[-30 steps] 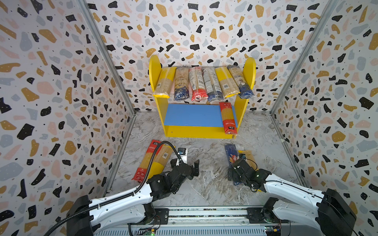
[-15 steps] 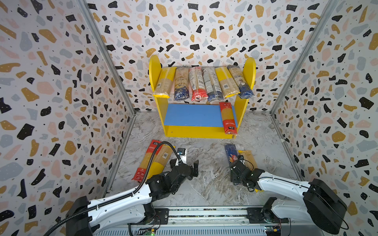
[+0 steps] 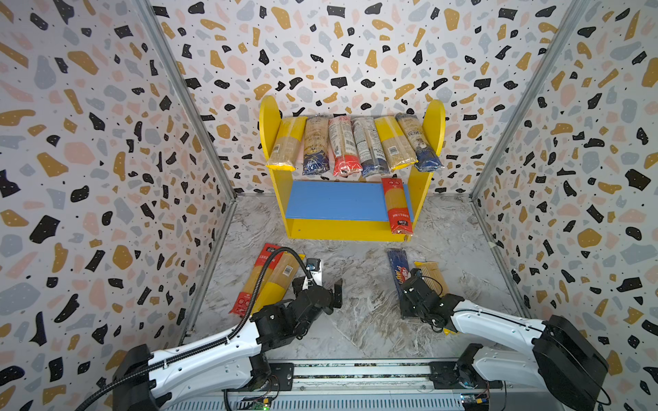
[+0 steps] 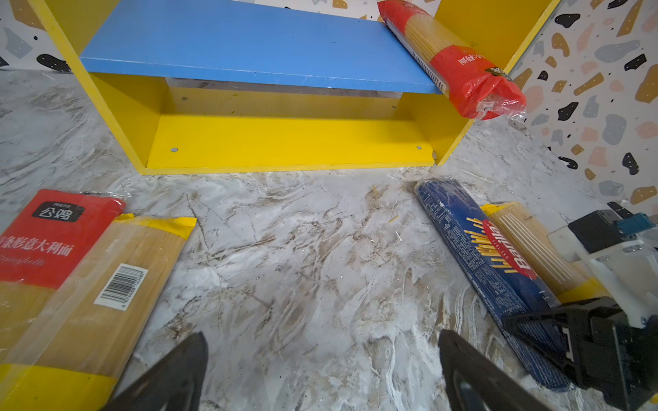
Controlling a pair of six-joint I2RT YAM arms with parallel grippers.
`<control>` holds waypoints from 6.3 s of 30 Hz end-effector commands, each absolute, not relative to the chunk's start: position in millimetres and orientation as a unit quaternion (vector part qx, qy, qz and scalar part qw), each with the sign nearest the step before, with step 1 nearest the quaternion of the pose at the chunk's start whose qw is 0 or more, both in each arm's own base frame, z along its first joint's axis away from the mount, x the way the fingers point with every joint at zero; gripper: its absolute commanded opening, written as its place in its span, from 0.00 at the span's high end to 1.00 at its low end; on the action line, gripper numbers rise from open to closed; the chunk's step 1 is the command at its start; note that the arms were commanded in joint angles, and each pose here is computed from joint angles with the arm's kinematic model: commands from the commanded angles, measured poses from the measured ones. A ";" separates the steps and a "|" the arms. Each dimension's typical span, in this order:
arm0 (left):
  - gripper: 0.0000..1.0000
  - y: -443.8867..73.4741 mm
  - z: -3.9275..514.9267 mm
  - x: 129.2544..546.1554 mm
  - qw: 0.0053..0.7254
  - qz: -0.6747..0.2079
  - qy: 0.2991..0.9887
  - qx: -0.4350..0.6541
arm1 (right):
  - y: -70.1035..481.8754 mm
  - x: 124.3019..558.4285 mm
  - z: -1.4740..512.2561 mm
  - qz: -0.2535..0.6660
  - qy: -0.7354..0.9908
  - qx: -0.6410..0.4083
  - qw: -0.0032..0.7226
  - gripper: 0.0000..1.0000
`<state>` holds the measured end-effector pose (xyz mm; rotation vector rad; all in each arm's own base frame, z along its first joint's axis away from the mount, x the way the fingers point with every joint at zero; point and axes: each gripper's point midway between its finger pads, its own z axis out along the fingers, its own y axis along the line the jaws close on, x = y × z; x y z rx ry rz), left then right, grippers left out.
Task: Place and organize the pasta boxes and bags onto the shelf
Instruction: 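Close the right gripper on the Barilla box's end and lift it, then carry the Barilla box upright to the blue shelf beside the red-topped bag, then release the Barilla box on the blue shelf and withdraw the right gripper, then lower the right gripper onto the yellow-ended spaghetti bag, then close the right gripper on the yellow-ended bag and lift it, then set the yellow-ended bag down nearer the left gripper while the left gripper reaches toward it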
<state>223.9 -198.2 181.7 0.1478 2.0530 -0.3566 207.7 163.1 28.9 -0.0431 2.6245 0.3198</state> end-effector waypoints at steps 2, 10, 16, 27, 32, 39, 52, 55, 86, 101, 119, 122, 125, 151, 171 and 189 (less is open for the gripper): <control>0.00 -196.2 201.1 225.5 0.520 -0.153 0.839 0.050 | 193.0 196.8 48.8 0.203 0.948 -0.059 0.237 0.74; 0.00 -186.7 206.0 223.2 0.525 -0.152 0.836 0.039 | 216.7 197.7 90.4 0.296 0.912 -0.086 0.271 0.75; 0.00 -180.3 209.4 221.5 0.529 -0.151 0.835 0.033 | 231.9 196.8 123.8 0.358 0.882 -0.100 0.289 0.76; 0.01 -174.5 221.6 221.6 0.537 -0.147 0.830 0.027 | 250.4 211.0 195.9 0.392 0.846 -0.130 0.338 0.75; 0.01 -171.6 226.3 221.8 0.541 -0.143 0.828 0.024 | 261.0 228.4 236.3 0.383 0.830 -0.155 0.376 0.75; 0.00 -164.8 230.2 221.0 0.547 -0.139 0.825 0.018 | 271.5 276.0 276.0 0.314 0.824 -0.169 0.441 0.75; 0.00 -151.2 236.8 219.1 0.560 -0.130 0.818 0.007 | 270.8 415.0 307.0 0.186 0.825 -0.101 0.525 0.75; 0.00 -147.3 241.4 219.3 0.567 -0.124 0.815 0.005 | 271.2 440.7 303.8 0.175 0.826 -0.085 0.528 0.75; 0.01 -142.7 250.4 220.4 0.578 -0.107 0.809 0.013 | 278.5 485.6 281.2 0.141 0.859 -0.040 0.490 0.17; 0.00 -149.3 231.9 220.5 0.567 -0.116 0.816 0.015 | 239.8 371.6 265.0 0.139 0.869 -0.064 0.471 0.17; 0.00 -197.5 208.8 227.8 0.532 -0.154 0.831 0.052 | 79.2 296.9 137.6 0.048 0.927 0.106 0.358 0.07; 0.01 -201.8 209.1 228.9 0.531 -0.158 0.831 0.054 | 60.8 296.2 116.0 0.050 0.930 0.141 0.336 0.04; 0.01 -202.8 210.0 229.4 0.532 -0.159 0.830 0.054 | 46.6 295.6 97.5 0.056 0.930 0.172 0.319 0.04; 0.00 -202.8 210.3 228.8 0.541 -0.157 0.823 0.070 | 55.5 257.5 31.8 0.116 0.947 0.195 0.226 0.02; 0.01 -178.7 214.8 220.0 0.544 -0.154 0.823 0.051 | 182.7 258.9 27.0 0.183 0.961 0.076 0.194 0.01; 0.00 -250.7 173.9 222.3 0.476 -0.203 0.848 0.116 | 135.2 237.2 74.2 0.137 0.955 0.076 0.252 0.00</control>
